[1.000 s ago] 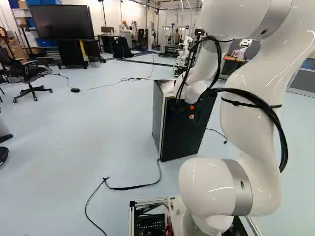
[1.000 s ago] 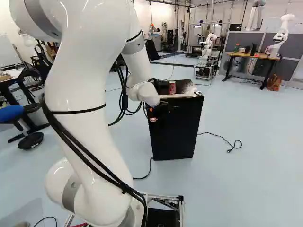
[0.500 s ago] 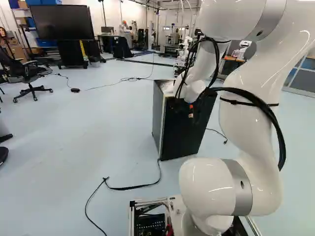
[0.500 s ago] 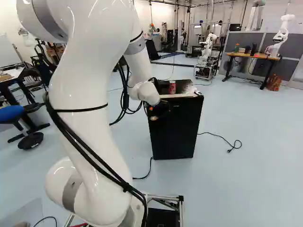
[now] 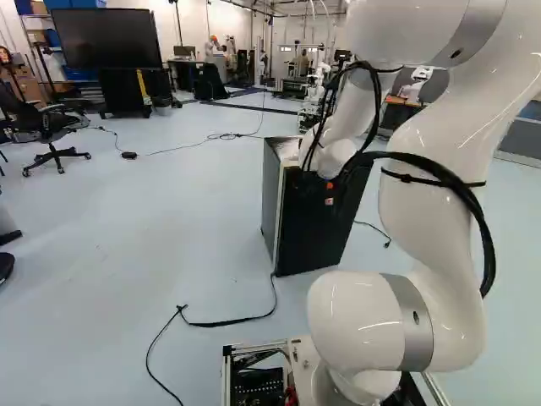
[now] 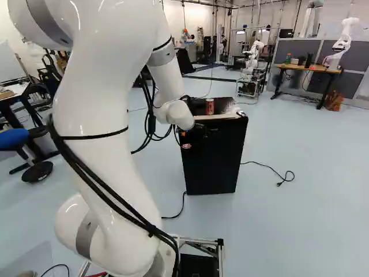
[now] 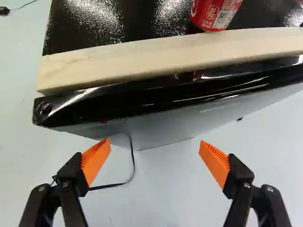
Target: Grab a drink from the fridge
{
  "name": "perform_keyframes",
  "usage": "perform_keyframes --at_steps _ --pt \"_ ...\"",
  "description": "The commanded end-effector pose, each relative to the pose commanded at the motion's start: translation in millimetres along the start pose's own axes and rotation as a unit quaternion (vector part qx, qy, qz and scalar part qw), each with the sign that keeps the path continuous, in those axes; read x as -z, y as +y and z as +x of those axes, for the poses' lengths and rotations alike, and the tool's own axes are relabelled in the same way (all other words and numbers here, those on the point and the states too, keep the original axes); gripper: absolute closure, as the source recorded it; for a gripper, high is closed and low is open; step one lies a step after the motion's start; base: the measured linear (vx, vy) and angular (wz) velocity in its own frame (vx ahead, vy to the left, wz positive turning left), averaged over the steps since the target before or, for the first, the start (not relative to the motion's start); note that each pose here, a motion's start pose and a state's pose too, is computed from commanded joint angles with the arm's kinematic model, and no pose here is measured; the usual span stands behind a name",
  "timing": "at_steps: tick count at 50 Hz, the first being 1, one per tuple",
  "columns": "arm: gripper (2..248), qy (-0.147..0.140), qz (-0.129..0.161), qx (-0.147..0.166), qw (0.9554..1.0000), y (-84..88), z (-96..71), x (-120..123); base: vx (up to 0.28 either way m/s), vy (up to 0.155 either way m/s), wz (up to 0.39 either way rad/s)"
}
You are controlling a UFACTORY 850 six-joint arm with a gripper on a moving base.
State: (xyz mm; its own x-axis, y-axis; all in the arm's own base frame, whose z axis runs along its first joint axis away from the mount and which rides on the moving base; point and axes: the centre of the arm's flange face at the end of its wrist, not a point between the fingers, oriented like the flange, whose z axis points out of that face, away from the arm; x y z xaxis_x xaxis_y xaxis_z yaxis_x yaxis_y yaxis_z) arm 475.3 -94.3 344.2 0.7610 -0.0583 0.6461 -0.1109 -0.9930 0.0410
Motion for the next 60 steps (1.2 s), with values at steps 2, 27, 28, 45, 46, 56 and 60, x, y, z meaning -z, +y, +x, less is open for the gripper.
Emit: perform_keyframes --at_steps 2,27,28,45,46,56,60 --pt "3 0.0 0.0 0.0 1.0 0.0 -2.8 3 0.0 0.0 0.0" --pt "3 0.039 -0.012 -0.015 0.9991 13.2 -27.6 33 0.0 0.0 0.0" --pt "3 0.042 -0.013 -0.015 0.9989 13.9 -28.1 34 0.0 0.0 0.0" --pt "3 0.098 -0.016 -0.017 0.9949 16.8 -21.9 39 0.0 0.0 0.0" --pt "3 0.101 -0.017 -0.017 0.9946 16.9 -21.3 39 0.0 0.0 0.0" --pt "3 0.139 -0.017 -0.017 0.99 17.1 -14.7 41 0.0 0.0 0.0" --pt "3 0.154 -0.017 -0.016 0.9877 17.2 -12.0 41 0.0 0.0 0.0"
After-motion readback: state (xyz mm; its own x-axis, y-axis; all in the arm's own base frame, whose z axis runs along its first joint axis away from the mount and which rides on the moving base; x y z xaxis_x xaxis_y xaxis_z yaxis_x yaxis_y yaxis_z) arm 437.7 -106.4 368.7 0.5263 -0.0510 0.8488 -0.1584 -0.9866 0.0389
